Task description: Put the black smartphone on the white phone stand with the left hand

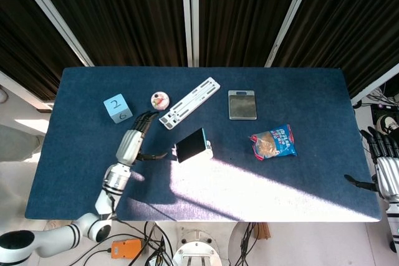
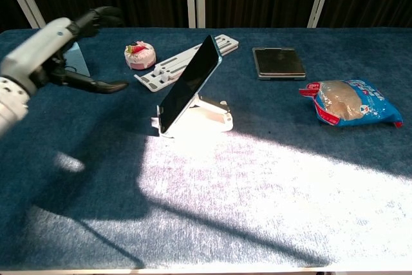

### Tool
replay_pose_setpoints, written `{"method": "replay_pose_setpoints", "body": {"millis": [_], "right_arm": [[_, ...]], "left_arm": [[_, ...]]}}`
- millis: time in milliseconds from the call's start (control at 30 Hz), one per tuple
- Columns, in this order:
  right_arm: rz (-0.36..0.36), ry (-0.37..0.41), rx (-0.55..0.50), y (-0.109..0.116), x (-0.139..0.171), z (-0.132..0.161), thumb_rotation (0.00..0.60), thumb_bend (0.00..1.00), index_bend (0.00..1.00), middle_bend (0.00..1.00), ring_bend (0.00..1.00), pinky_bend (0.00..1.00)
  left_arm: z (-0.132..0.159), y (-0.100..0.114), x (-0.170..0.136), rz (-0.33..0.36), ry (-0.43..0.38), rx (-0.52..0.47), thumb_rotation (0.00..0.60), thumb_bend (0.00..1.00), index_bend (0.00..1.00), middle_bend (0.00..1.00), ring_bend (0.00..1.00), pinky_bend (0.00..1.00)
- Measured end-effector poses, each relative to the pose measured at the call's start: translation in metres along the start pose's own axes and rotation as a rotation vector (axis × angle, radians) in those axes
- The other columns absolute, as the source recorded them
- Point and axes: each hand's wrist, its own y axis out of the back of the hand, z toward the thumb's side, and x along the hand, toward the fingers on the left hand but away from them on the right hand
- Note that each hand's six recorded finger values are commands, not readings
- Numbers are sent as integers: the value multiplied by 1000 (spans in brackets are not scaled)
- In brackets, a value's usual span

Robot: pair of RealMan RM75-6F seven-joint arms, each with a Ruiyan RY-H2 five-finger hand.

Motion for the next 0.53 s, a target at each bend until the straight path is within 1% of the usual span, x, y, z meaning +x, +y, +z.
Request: {"method": "replay_pose_setpoints", "body": {"millis": [33,100,133,267,367,533], "right_arm": [[0,1,-3,0,0,0,600,156,0,51,0,14],[2,4,-12,-1,-1,-1,600,155,0,51,0,14],[2,6,-14,-2,-2,-1,600,155,0,51,0,14],[-2,19,-18,-2,-3,1,600,155,0,51,0,14],[-9,24,-20,-2,-4,2,600,155,0,51,0,14],[-3,28,-20,-3,-6,4,600,155,0,51,0,14]], "left_arm": [[-8,14,-6,3,26,66,600,83,115,104,0,32],[-19,37,-16,8,70,159,600,84,116,104,0,32],[-26,52,-25,10,100,215,600,84,116,104,0,32],[-46,95,-61,18,197,366,600,86,116,104,0,31],[-57,119,-91,26,256,443,600,87,116,104,0,23],[-67,148,-131,42,323,492,600,87,116,104,0,15]]}}
